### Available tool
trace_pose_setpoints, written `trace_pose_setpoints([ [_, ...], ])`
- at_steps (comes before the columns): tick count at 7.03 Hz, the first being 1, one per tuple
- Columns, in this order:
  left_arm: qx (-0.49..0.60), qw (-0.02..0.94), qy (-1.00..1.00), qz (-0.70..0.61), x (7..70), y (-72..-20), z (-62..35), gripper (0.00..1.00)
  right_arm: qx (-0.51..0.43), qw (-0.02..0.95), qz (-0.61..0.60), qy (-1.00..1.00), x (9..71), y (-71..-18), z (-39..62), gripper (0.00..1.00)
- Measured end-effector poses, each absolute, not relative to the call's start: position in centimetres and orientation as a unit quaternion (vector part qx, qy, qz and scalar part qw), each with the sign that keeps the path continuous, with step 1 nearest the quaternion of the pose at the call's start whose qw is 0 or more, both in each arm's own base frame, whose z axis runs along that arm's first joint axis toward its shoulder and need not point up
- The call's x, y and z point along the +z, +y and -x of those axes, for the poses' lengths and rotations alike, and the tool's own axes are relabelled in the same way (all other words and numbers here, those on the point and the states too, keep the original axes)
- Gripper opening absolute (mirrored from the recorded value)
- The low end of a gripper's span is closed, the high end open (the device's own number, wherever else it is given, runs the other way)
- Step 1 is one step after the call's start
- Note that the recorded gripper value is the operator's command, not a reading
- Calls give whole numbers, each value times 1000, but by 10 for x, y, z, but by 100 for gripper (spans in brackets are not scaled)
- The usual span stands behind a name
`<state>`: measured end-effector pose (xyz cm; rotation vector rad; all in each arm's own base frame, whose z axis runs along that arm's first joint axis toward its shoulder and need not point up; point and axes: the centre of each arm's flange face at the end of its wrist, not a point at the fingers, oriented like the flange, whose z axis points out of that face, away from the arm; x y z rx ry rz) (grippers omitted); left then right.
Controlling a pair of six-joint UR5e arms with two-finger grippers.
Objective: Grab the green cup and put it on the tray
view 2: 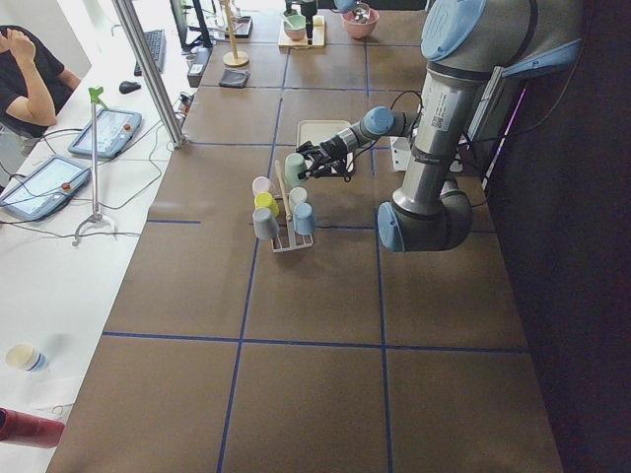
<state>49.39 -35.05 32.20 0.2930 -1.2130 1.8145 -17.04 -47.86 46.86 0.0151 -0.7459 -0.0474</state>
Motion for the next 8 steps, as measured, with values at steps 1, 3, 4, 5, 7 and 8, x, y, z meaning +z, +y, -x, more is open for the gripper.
trace_pose_setpoints([
  [1,735,452,-491,-119,319,-349,-492,36,-23,931,-7,-365,469,-479,170,100],
  [3,735,453,-490,-123,313,-346,-487,36,-22,930,-7,-366,468,-479,169,100],
  [4,734,454,-490,-124,309,-346,-484,36,-22,930,-6,-367,468,-479,169,100],
  [5,734,454,-490,-124,303,-344,-475,36,-22,930,-6,-367,468,-479,169,100],
  [7,731,459,-488,-129,294,-339,-447,38,-22,930,-7,-367,468,-479,169,100],
  [8,725,470,-483,-143,282,-339,-430,38,-22,930,-7,-368,467,-479,169,100],
])
